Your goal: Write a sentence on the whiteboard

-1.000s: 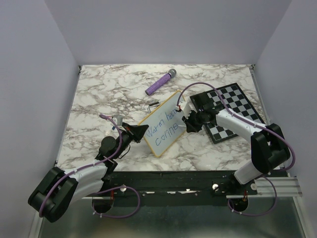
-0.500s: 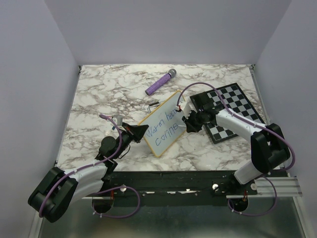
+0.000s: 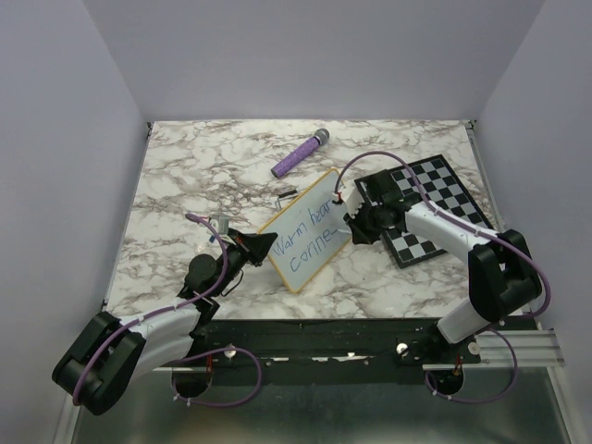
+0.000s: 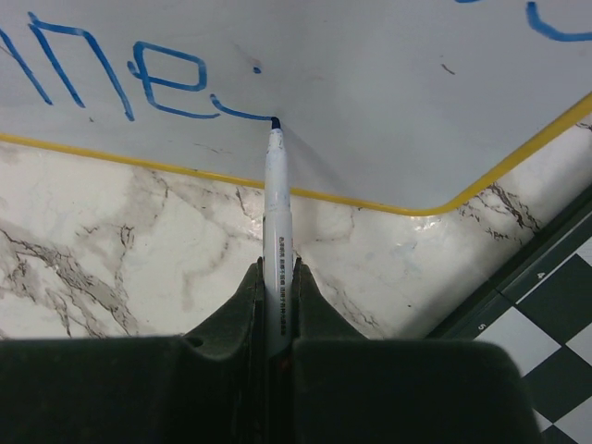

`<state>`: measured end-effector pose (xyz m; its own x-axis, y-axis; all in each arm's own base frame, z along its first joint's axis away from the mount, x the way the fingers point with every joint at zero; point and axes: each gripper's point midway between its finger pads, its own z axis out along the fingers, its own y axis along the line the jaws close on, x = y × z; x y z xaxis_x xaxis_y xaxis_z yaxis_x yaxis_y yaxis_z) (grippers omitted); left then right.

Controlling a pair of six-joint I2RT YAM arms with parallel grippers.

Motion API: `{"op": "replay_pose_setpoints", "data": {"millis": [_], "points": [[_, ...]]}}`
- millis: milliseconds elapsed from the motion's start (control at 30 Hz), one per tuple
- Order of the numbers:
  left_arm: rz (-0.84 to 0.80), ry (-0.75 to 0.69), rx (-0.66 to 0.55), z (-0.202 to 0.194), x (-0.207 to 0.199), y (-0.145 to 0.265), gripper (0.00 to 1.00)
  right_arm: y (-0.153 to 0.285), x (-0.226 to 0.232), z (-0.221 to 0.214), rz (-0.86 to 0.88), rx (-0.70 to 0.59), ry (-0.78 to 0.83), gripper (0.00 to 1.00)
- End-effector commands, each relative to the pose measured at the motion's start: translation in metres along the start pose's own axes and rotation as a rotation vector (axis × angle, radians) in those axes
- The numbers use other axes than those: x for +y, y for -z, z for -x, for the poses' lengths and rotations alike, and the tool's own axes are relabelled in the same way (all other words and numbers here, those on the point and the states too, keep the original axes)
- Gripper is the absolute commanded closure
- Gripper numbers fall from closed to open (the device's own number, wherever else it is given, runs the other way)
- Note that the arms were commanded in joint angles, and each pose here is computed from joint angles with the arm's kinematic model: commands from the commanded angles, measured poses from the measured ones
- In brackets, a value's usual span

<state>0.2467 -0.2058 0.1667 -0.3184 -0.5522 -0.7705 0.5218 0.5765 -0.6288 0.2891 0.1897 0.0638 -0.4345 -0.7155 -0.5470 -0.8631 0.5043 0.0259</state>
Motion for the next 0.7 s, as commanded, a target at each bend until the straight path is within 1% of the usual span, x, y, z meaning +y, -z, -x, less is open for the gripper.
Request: {"op": "replay_pose_setpoints", "data": {"millis": [0, 267, 667], "points": [[-0.042, -0.011, 0.031, -0.008, -0.006, 0.005, 1.0, 0.011, -0.017, 0.017, -0.076, -0.065, -0.009, 0.99], [-0.041, -0.011, 0.033, -0.009, -0.005, 0.004, 1.0, 0.012, -0.013, 0.023, -0.055, -0.093, -0.007, 1.0], [-0.045, -0.002, 0.035, -0.01, -0.006, 0.002, 1.0, 0.008, 0.004, 0.024, 0.034, -0.103, 0.019, 0.99]]}}
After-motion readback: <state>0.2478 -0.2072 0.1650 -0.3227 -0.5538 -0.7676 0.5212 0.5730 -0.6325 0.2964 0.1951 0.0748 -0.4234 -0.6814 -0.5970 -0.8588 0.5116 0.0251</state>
